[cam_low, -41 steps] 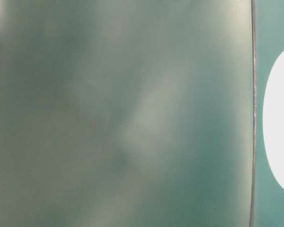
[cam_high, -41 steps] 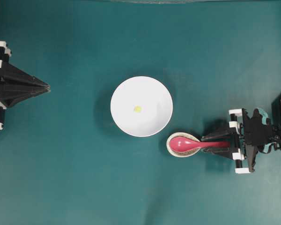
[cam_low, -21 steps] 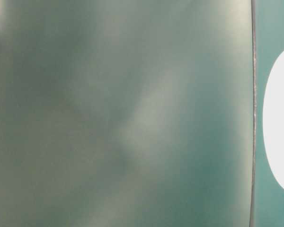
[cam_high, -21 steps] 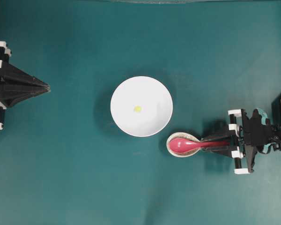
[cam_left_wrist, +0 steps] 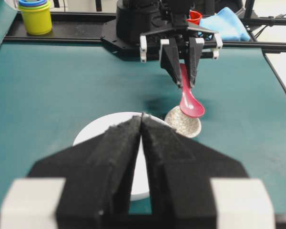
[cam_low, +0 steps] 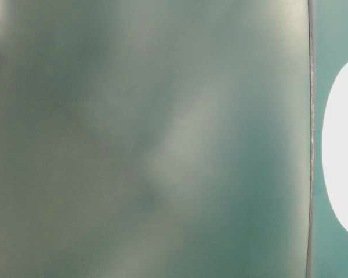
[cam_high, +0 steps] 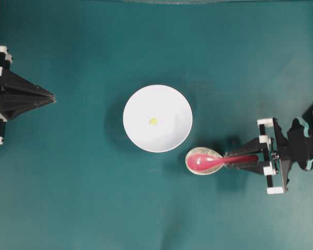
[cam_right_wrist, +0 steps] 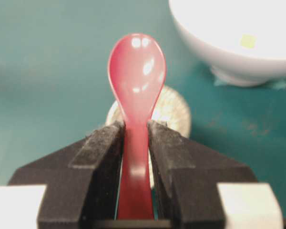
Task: Scoop the yellow hexagonal prism block from the bowl with a spoon using the right arm.
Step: 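Lift the pink spoon out of the rest and move it toward the bowl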
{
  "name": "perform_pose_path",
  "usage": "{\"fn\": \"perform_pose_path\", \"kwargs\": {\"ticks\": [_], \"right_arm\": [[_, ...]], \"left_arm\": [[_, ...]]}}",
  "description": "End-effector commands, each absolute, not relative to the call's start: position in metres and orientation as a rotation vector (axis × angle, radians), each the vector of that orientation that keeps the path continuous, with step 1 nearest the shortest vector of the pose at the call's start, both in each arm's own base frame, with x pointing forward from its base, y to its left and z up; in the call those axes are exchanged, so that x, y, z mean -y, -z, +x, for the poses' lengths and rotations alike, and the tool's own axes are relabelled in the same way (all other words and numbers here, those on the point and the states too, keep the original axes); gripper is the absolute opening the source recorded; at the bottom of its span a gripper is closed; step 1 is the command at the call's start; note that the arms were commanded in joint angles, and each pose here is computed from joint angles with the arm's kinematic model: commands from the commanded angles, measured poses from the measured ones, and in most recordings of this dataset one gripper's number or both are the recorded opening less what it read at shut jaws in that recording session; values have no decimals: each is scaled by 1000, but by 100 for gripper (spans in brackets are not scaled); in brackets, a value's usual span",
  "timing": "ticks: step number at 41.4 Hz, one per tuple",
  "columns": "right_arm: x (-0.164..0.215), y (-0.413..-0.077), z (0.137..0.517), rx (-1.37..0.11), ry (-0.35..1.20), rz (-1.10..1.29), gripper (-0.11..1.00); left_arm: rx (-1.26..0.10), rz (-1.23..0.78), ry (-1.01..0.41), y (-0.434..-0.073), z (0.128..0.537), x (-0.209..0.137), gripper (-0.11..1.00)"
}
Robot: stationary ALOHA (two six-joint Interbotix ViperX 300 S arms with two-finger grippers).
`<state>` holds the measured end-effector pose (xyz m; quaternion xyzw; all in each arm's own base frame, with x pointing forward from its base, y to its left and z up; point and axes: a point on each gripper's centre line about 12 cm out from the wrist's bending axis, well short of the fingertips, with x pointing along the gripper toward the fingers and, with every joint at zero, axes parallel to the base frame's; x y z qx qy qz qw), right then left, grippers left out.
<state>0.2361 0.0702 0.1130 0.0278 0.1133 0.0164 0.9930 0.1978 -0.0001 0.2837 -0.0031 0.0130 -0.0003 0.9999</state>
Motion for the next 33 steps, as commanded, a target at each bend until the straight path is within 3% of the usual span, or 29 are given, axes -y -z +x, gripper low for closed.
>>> {"fn": "perform_pose_path", "kwargs": {"ticks": [1,23,33], "right_arm": [[-67,-130,243,-206,-24,69,25],[-17,-208,281,-309,60,68,25],[9,-223,296,-396,103,119,25]], "left_arm": [[-2,0,4,-293,200,1,11],[0,-2,3,-293,199,0,11],[0,-2,3,-293,199,0,11]]}}
